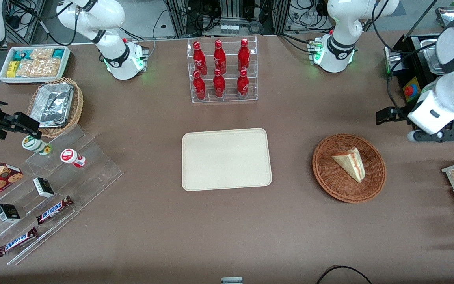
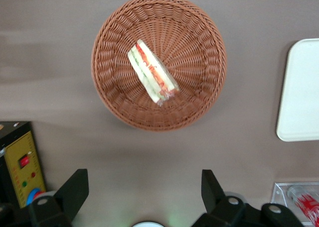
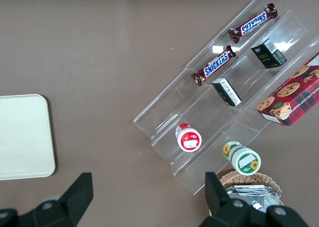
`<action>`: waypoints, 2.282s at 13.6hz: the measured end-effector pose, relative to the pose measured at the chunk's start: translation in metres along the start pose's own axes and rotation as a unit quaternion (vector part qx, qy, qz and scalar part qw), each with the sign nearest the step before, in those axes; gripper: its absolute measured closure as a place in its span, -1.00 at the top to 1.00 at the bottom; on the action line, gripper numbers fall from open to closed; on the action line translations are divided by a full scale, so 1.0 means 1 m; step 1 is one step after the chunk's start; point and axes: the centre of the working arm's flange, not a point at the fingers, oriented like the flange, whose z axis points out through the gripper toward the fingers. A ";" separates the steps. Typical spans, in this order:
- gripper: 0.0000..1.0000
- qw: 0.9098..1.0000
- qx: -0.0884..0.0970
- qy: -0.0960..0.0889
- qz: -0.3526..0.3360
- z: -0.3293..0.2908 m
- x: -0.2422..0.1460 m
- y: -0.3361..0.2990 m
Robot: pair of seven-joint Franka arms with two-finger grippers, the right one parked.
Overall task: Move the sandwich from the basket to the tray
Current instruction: 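Move the left gripper over the wicker basket toward the wrapped sandwich, then lower the open left gripper around the upright wrapped sandwich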
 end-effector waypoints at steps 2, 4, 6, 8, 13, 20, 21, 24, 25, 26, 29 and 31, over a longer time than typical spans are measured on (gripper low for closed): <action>1.00 1.000 0.000 0.008 -0.012 0.035 0.005 0.000; 1.00 1.000 -0.001 0.014 -0.017 0.064 0.006 -0.001; 1.00 0.999 -0.002 0.025 -0.026 0.087 0.007 -0.002; 1.00 0.998 -0.003 0.030 -0.050 0.106 0.007 -0.002; 1.00 0.989 -0.008 0.036 -0.142 0.129 0.018 -0.002; 1.00 0.937 -0.032 0.070 -0.342 0.170 0.040 0.020; 1.00 0.935 -0.031 0.067 -0.348 0.175 0.040 0.024; 1.00 0.935 -0.027 0.059 -0.348 0.185 0.041 0.026; 1.00 0.937 -0.025 0.057 -0.344 0.189 0.042 0.026; 1.00 0.940 -0.023 0.053 -0.337 0.193 0.042 0.026; 1.00 0.945 -0.018 0.045 -0.324 0.201 0.042 0.026; 1.00 0.945 -0.016 0.041 -0.323 0.206 0.042 0.025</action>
